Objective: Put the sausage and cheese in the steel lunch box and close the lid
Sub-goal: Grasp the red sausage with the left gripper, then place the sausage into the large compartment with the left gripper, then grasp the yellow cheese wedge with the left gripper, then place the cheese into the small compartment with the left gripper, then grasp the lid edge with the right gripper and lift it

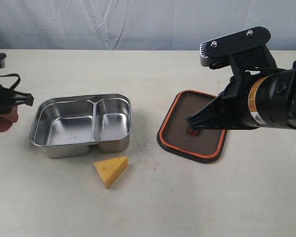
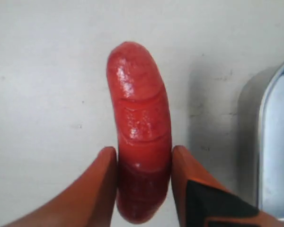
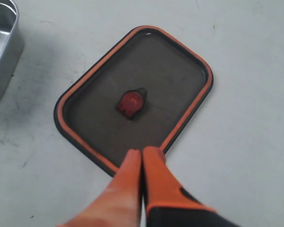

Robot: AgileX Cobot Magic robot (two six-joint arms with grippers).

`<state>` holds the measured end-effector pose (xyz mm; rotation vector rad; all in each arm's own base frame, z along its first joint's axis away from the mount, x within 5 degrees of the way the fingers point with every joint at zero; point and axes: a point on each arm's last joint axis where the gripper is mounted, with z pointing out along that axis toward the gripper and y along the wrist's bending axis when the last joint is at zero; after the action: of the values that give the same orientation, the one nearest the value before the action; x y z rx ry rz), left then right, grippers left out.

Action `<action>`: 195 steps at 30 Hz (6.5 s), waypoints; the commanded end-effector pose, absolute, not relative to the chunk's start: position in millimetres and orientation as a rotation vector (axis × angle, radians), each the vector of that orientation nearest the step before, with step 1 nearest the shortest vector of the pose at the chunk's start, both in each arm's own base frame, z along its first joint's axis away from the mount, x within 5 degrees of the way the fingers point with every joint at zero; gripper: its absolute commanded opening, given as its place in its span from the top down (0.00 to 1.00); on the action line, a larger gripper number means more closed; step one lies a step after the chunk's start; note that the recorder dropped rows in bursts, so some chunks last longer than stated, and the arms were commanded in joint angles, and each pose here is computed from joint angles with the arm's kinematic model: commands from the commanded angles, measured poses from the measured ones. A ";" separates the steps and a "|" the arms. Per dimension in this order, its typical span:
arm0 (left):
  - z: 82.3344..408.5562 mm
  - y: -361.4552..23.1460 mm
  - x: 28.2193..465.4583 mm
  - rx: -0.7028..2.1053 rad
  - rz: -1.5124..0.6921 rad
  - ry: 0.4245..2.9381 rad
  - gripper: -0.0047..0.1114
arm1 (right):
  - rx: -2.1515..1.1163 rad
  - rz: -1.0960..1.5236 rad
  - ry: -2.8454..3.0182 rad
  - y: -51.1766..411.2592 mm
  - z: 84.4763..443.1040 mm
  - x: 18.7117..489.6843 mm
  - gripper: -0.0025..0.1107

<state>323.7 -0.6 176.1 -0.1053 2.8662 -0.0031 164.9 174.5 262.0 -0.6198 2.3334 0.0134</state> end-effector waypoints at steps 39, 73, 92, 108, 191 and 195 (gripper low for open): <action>222.4 -92.9 289.8 0.517 -0.579 2.772 0.55 | -0.608 0.047 2.333 174.9 264.4 163.8 0.98; 167.5 -211.2 242.7 1.439 -0.395 2.598 0.43 | -0.622 -0.029 2.330 170.4 264.4 165.0 0.98; 137.3 -211.4 246.5 1.463 -0.349 2.687 0.86 | -0.623 -0.028 2.328 170.6 264.5 165.0 0.98; 184.2 -208.9 235.8 1.410 -0.429 2.608 0.96 | -0.621 -0.034 2.331 170.1 264.3 165.0 0.98; 267.0 -169.1 255.0 0.824 -0.193 2.485 0.96 | -0.148 0.048 2.838 142.2 137.6 312.3 0.55; 267.0 -169.1 255.0 0.824 -0.193 2.485 0.96 | -0.147 0.046 2.848 144.5 130.8 316.7 0.55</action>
<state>255.8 -170.2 265.3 0.8412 2.4859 -0.1834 312.2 143.6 133.7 -0.1412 2.8506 0.0452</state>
